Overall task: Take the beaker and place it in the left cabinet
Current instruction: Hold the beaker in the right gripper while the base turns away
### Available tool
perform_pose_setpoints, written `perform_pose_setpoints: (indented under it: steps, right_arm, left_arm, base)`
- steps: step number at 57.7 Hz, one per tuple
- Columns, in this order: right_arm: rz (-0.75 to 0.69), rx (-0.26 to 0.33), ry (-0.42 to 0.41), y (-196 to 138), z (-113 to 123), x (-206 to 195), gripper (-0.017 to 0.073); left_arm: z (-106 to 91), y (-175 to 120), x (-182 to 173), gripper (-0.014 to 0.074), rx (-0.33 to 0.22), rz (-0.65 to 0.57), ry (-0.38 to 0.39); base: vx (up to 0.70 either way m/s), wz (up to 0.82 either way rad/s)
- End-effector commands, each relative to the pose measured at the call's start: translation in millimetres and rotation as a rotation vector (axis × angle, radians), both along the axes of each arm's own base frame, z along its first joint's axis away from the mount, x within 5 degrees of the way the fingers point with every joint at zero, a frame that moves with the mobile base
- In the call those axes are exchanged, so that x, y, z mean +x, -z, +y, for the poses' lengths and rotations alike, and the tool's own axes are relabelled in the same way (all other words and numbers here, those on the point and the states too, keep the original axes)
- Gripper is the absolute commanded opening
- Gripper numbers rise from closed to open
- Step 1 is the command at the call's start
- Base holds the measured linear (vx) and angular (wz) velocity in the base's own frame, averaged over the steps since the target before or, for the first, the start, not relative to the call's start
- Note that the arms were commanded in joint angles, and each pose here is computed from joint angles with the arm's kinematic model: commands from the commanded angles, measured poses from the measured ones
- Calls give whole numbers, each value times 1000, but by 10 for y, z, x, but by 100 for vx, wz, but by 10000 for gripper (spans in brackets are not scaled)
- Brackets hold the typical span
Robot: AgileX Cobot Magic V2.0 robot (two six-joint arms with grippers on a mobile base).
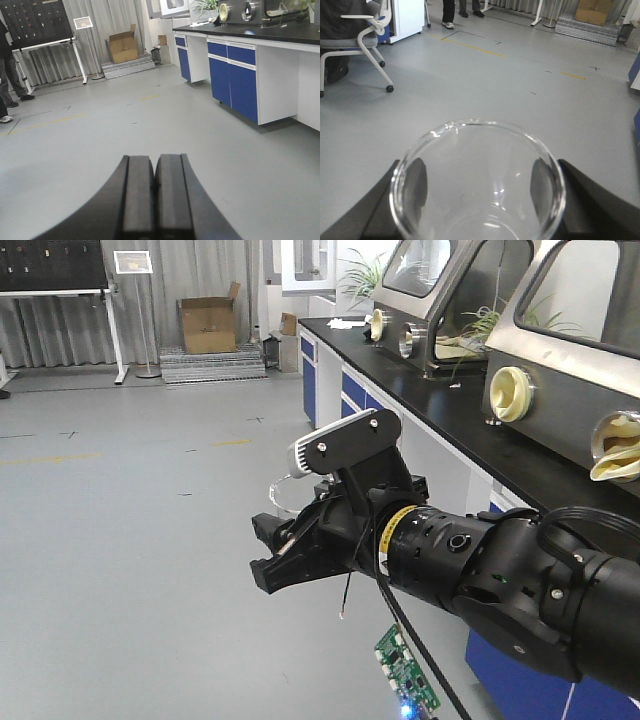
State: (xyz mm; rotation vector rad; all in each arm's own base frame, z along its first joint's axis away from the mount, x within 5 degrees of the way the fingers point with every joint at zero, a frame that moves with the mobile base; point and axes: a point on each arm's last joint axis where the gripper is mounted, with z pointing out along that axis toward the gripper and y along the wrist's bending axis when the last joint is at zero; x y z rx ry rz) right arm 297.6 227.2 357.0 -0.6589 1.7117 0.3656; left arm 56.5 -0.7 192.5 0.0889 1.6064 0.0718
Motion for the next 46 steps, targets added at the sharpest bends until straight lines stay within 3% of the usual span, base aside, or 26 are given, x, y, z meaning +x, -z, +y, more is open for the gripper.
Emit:
perform_pose_setpoints:
  steps: [1, 46]
  right_arm:
    - [-114, 86, -37, -335, -30, -80, 155]
    - [-114, 86, -37, -335, -30, -80, 155]
  left_arm:
    - [1, -142, -17, -6, -8, -111, 1]
    - [1, -142, -17, -6, -8, -111, 1]
  base:
    - [3, 8]
    - [18, 13]
